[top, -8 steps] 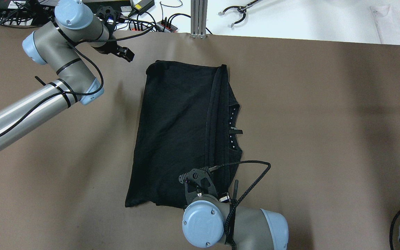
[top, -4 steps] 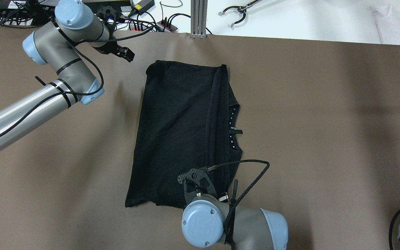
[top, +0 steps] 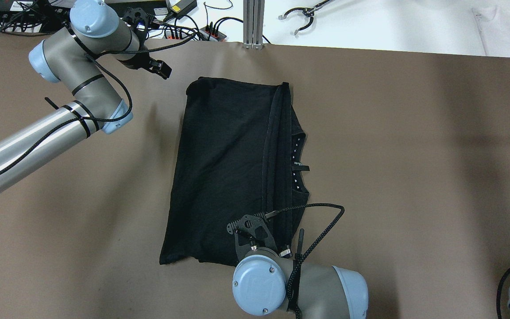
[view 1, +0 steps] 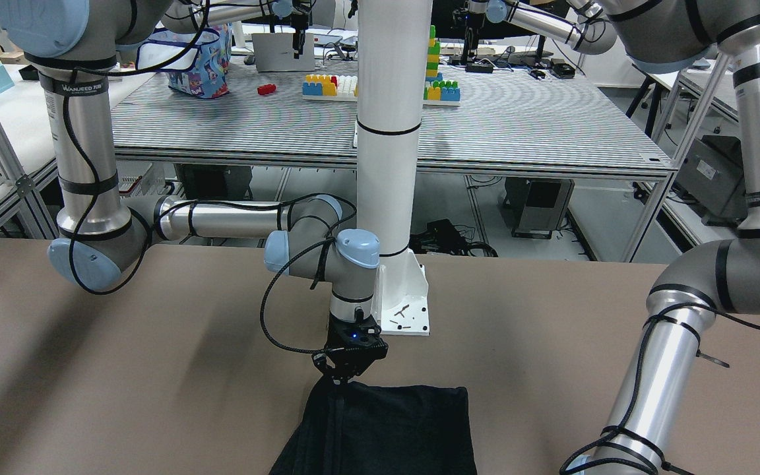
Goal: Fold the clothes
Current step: 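Press the right gripper along the folded edge, smoothing it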
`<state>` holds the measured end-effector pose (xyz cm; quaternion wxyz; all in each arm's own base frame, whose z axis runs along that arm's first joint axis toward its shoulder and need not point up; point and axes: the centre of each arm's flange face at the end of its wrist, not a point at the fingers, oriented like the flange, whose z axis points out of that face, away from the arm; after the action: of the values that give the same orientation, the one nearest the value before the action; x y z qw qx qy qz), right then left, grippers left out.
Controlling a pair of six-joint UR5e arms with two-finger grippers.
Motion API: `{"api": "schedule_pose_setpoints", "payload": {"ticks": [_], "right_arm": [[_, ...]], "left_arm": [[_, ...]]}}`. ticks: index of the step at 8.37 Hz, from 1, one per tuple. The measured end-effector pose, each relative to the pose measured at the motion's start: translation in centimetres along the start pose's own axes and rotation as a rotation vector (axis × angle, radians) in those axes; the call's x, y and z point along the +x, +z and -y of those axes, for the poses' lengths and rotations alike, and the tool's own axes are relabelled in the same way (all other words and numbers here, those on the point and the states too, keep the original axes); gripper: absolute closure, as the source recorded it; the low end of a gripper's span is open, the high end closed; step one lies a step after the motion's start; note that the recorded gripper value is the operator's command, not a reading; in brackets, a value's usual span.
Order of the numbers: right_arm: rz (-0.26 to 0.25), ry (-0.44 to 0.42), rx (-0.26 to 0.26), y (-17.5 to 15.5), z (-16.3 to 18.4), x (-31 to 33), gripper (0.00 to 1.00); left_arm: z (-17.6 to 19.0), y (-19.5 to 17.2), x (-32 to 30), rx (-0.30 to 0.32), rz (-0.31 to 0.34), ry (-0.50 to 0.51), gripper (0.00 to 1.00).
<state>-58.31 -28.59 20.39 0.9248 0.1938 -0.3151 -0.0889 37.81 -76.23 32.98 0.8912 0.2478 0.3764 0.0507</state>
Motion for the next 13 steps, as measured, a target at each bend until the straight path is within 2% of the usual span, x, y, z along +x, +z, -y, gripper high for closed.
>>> {"api": "schedule_pose_setpoints", "payload": {"ticks": [4, 6, 7, 9, 11, 13], "right_arm": [[-0.025, 0.007, -0.01, 0.0, -3.1, 6.6, 0.98], [-0.039, 0.031, -0.027, 0.7, -5.3, 7.5, 0.16], [-0.037, 0.057, -0.033, 0.7, -6.1, 7.3, 0.08], [-0.005, 0.108, -0.017, -0.5, -5.6, 7.1, 0.06], [0.026, 0.152, 0.034, -1.5, -2.4, 8.3, 0.06], [0.018, 0.155, 0.095, -1.0, 2.1, 10.3, 0.06]], "left_arm": [[-0.1, 0.1, 0.0, 0.0, 0.001, -0.004, 0.0], [0.0, 0.0, 0.1, 0.001, 0.001, -0.005, 0.0], [0.0, 0.0, 0.1, 0.001, 0.001, -0.005, 0.0], [0.0, 0.0, 0.1, 0.001, 0.001, -0.004, 0.0], [-0.1, 0.0, 0.1, 0.0, 0.0, -0.004, 0.0], [-0.1, 0.0, 0.1, -0.001, -0.002, -0.004, 0.0]]}}
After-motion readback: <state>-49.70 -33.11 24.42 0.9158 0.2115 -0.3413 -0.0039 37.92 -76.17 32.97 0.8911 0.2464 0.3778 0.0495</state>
